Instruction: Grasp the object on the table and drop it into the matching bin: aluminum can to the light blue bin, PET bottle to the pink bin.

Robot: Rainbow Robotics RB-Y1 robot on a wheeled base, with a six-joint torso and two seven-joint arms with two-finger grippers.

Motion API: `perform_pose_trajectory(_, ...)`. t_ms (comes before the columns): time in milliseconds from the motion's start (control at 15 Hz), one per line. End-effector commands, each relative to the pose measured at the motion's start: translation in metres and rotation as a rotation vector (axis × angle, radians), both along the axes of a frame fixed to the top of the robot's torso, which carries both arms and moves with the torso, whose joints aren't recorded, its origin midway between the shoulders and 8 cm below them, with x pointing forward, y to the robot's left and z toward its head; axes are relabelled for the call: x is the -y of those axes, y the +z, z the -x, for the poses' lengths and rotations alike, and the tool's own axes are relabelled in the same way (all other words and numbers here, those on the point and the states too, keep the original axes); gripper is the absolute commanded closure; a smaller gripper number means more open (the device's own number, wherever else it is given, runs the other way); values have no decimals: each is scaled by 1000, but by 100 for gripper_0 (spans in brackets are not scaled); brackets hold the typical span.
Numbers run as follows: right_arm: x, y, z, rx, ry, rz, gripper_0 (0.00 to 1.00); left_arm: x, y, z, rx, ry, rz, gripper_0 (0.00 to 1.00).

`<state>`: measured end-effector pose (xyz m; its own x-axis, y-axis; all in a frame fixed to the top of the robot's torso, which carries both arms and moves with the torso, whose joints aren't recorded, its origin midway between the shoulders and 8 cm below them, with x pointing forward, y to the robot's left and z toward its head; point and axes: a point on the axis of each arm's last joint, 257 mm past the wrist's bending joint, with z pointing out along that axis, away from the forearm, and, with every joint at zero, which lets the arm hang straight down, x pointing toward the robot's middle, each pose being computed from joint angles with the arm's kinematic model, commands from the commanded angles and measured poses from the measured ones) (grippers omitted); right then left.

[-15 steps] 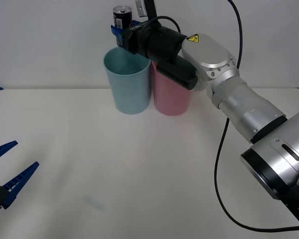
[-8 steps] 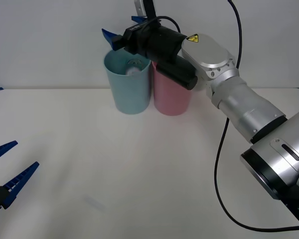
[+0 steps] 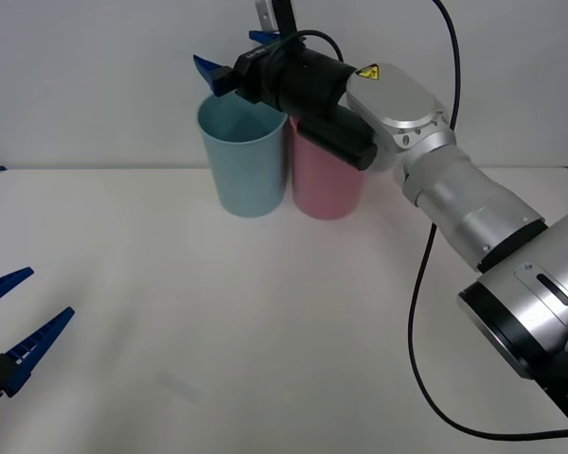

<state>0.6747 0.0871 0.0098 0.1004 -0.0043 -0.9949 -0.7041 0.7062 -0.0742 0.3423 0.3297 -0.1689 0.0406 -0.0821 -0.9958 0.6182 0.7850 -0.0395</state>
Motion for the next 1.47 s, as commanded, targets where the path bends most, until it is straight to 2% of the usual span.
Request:
perform_pose_trajectory(67, 4, 3, 5, 12, 23, -4, 0, 0, 0, 0, 0, 0, 0, 0)
perform_pose_trajectory(333, 16, 2, 30, 60, 63, -15, 0, 0, 0, 0, 0, 0, 0, 0)
perform_pose_trajectory(733, 50, -17, 79, 114, 124, 10, 0, 0, 0, 0, 0, 0, 0, 0)
perform_pose_trajectory(867, 68, -28, 97, 122, 136, 28, 0, 0, 0, 0, 0, 0, 0, 0)
perform_pose_trajectory(1267, 121, -71, 145, 100, 157, 77, 0, 0, 0, 0, 0, 0, 0, 0)
perform_pose_trajectory(1400, 140, -86, 157, 132, 171, 135, 0, 0, 0, 0, 0, 0, 0, 0)
perform_pose_trajectory(1467, 150, -95, 161, 134, 176, 158, 0, 0, 0, 0, 0, 0, 0, 0)
